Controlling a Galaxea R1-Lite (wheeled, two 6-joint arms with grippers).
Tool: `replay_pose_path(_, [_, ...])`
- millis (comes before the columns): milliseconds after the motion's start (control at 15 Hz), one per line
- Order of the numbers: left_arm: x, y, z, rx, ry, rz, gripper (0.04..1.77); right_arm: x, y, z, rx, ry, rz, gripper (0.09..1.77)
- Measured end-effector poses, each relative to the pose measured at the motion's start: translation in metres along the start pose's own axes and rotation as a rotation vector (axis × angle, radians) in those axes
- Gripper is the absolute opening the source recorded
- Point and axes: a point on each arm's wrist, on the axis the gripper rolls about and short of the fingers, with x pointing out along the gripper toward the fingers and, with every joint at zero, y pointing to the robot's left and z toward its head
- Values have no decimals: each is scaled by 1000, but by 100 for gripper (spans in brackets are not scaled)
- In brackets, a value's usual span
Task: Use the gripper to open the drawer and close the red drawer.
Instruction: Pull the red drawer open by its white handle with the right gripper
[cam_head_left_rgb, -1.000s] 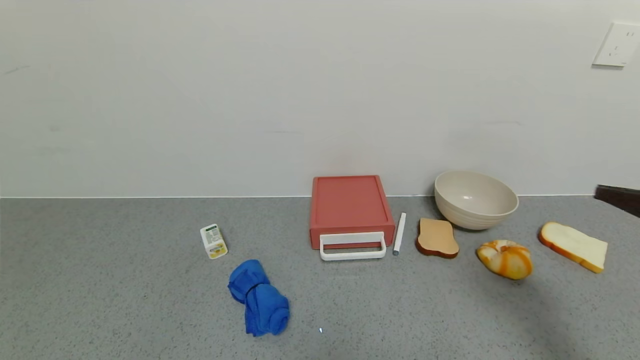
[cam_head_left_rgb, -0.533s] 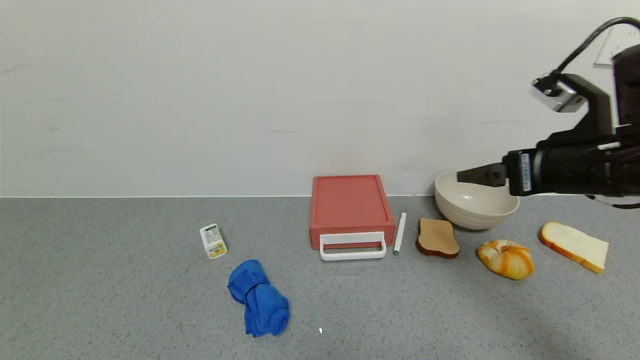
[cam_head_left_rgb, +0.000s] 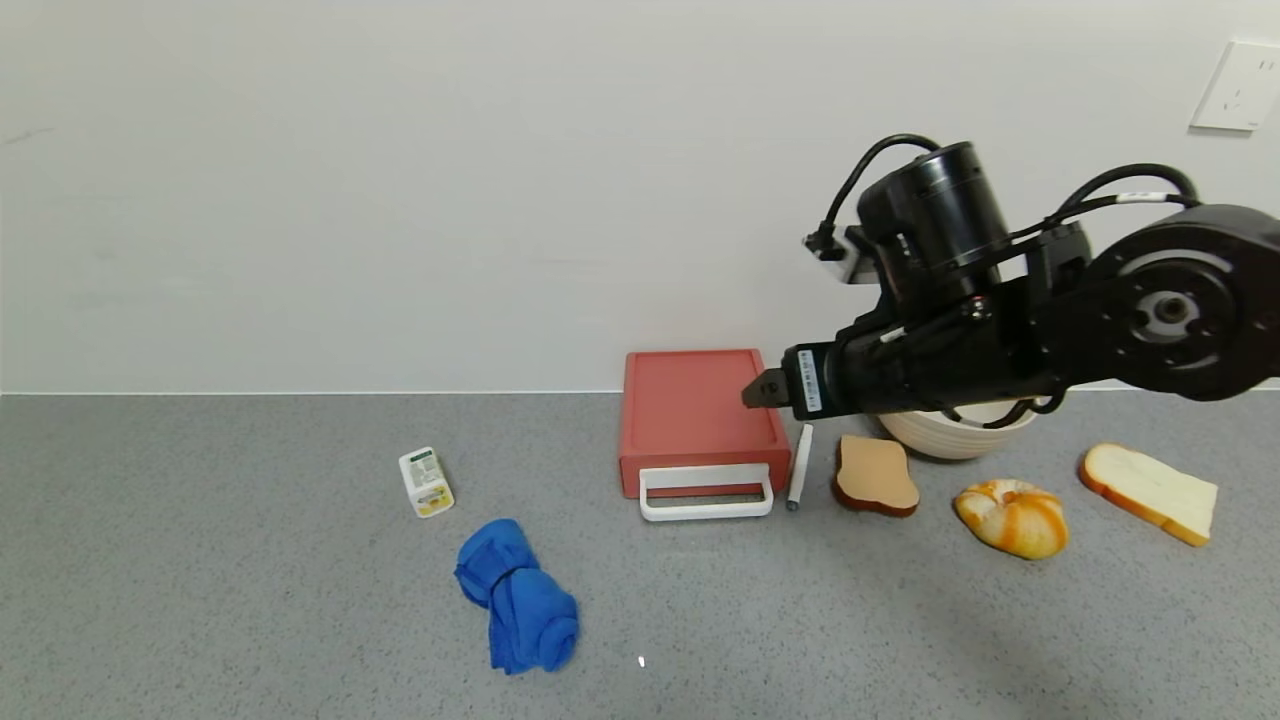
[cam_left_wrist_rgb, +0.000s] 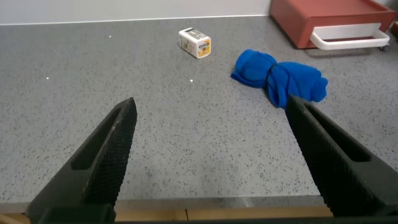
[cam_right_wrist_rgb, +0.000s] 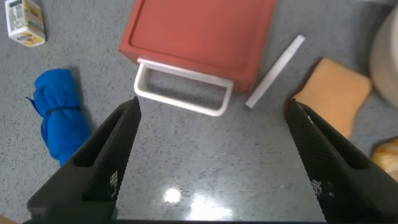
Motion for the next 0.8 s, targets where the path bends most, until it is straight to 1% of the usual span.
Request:
replay_pose_path(133, [0, 0, 0, 0, 0, 0, 172, 17, 19, -7, 3, 49, 4, 171])
replay_pose_path(267, [0, 0, 0, -2, 0, 0, 172, 30, 31, -15, -11, 78, 12, 171])
replay_pose_path(400, [0, 0, 0, -2, 0, 0, 172, 41, 40, -22, -29, 105, 18, 136])
replay_pose_path(533, [0, 0, 0, -3, 0, 0, 172, 48, 45, -28, -41, 122, 22, 107])
replay_pose_path(733, [0, 0, 0, -3, 0, 0, 172, 55, 47, -31, -47, 134, 22, 76])
replay_pose_path(800, [0, 0, 0, -3, 0, 0, 172, 57, 48, -32, -53, 137, 23, 41])
